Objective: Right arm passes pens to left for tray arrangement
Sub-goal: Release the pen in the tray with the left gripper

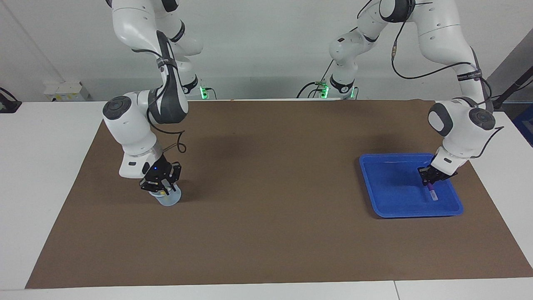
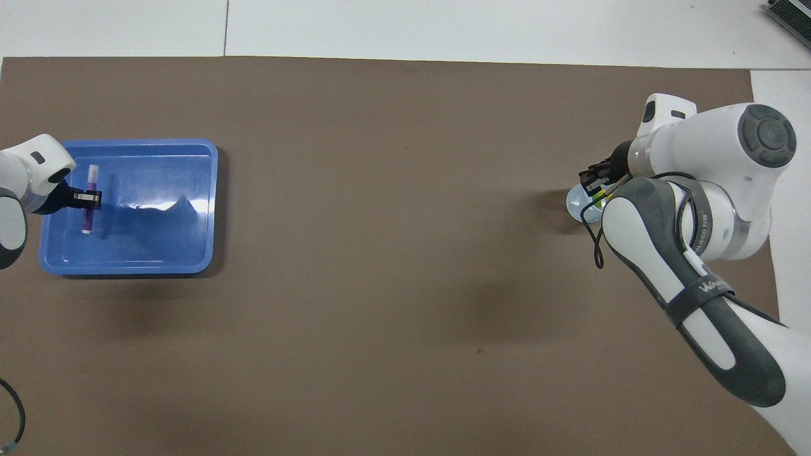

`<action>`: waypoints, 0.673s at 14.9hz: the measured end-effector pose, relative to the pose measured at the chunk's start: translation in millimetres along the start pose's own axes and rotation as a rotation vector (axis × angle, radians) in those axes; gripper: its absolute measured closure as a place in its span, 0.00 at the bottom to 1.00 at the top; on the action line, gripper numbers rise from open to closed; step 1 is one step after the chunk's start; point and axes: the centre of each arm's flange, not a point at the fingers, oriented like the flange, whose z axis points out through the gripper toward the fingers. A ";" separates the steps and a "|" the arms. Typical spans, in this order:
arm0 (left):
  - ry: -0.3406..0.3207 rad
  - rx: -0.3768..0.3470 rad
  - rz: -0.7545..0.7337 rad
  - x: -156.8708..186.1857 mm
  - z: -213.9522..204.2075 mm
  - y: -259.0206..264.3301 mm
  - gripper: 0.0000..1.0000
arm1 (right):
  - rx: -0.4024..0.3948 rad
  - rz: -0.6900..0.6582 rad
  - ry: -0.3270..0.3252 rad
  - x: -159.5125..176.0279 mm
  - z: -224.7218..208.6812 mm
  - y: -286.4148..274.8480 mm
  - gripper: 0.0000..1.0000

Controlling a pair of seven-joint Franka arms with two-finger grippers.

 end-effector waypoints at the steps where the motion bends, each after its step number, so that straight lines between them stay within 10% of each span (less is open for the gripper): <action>1: 0.001 0.001 0.000 -0.2 -0.1 -1.1 0.83 | 0.000 0.000 0.000 0.0 0.1 0.0 0.82; 10: -0.031 -0.014 -0.005 -7.7 19.0 -3.0 0.83 | 0.002 -0.019 -0.005 13.1 -35.2 -1.9 0.82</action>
